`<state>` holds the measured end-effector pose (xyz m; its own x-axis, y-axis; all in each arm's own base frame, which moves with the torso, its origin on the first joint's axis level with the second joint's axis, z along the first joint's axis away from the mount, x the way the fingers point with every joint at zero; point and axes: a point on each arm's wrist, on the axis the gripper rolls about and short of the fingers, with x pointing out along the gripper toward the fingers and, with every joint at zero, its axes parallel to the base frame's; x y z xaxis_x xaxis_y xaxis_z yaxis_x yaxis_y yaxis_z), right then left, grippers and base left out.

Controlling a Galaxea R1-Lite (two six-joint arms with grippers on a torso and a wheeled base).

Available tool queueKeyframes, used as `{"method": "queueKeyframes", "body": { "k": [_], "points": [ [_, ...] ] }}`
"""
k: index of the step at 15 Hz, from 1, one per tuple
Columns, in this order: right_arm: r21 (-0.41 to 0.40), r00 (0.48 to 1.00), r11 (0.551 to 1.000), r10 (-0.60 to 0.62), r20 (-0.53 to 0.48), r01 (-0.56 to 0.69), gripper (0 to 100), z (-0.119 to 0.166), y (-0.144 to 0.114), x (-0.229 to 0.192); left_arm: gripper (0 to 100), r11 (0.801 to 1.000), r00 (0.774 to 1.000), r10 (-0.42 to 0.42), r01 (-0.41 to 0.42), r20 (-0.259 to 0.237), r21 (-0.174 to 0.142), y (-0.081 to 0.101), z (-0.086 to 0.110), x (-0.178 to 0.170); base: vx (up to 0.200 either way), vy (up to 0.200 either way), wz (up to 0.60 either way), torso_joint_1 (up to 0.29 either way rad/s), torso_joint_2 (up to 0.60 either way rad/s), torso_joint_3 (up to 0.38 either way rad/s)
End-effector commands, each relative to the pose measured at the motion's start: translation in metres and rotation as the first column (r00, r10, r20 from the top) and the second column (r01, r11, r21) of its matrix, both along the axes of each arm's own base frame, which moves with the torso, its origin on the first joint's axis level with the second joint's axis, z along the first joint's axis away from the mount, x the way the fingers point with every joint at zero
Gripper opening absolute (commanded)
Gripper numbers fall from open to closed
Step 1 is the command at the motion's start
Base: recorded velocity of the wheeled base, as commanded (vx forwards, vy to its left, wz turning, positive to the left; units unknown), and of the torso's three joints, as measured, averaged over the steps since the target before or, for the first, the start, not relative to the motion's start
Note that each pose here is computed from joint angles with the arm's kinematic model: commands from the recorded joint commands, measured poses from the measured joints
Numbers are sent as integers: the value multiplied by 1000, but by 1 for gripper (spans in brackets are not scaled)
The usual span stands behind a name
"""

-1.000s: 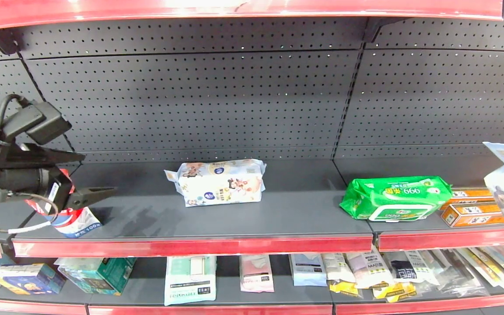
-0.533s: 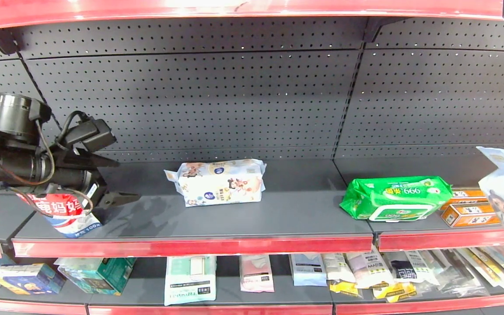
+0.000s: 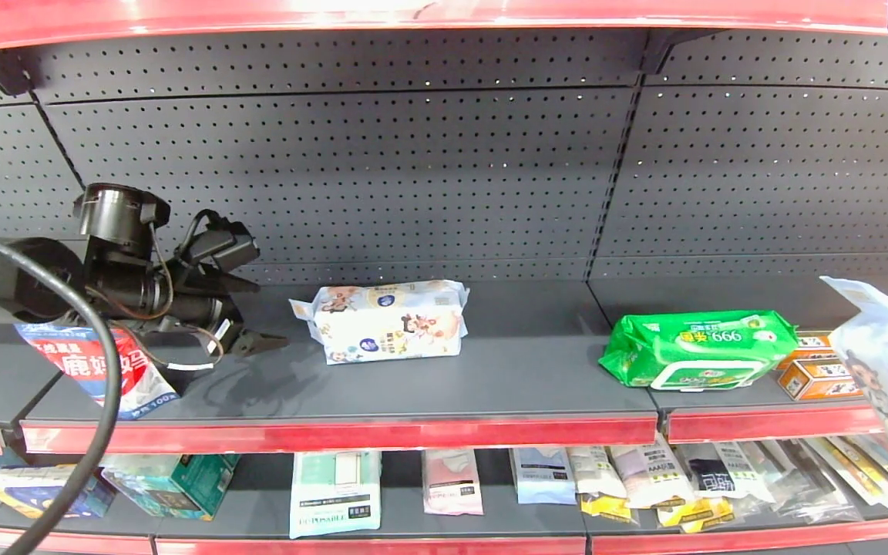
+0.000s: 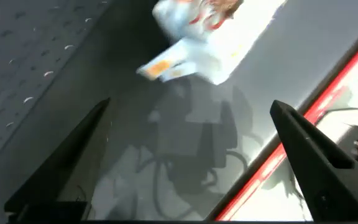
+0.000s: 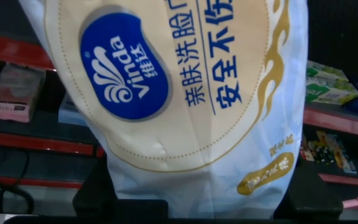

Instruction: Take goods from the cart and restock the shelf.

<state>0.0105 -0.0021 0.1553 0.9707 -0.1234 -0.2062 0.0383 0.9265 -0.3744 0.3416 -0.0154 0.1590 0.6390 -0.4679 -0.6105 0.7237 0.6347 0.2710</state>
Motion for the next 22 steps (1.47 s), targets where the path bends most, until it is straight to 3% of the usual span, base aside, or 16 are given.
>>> {"method": "queueKeyframes", "body": {
  "k": [1, 12, 15, 17, 20, 22],
  "points": [
    [-10, 1000, 1000, 0, 6, 0, 0, 0, 0, -1, 100, 999, 999, -38, 38, -9, -2, -10, -6, 16, 0, 0, 0, 0, 0, 0],
    [-30, 1000, 999, -16, -4, 16, 0, -1, 0, 0, 100, 992, 991, -130, 130, 23, -6, -45, -17, 69, 0, 0, 0, 0, 0, 0],
    [-33, 1000, 999, -30, -9, 29, 0, -1, -1, 0, 100, 989, 989, -150, 150, 0, 9, -48, -19, 73, 0, 0, 0, 0, 0, 0],
    [-33, 1000, 999, -30, -6, 30, 0, -1, -1, 0, 100, 983, 983, -181, 181, -16, -2, -55, -26, 76, 0, 0, 0, 0, 0, 0],
    [-35, 999, 999, -31, -9, 31, 0, -1, -1, 0, 100, 980, 980, -197, 197, -4, -4, -62, -28, 85, 0, 0, 0, 0, 0, 0],
    [-41, 1000, 999, -30, -10, 29, 0, -1, -1, 0, 100, 978, 978, -207, 207, -27, -5, -67, -29, 85, 0, 0, 0, 0, 0, 0]
  ]
}}
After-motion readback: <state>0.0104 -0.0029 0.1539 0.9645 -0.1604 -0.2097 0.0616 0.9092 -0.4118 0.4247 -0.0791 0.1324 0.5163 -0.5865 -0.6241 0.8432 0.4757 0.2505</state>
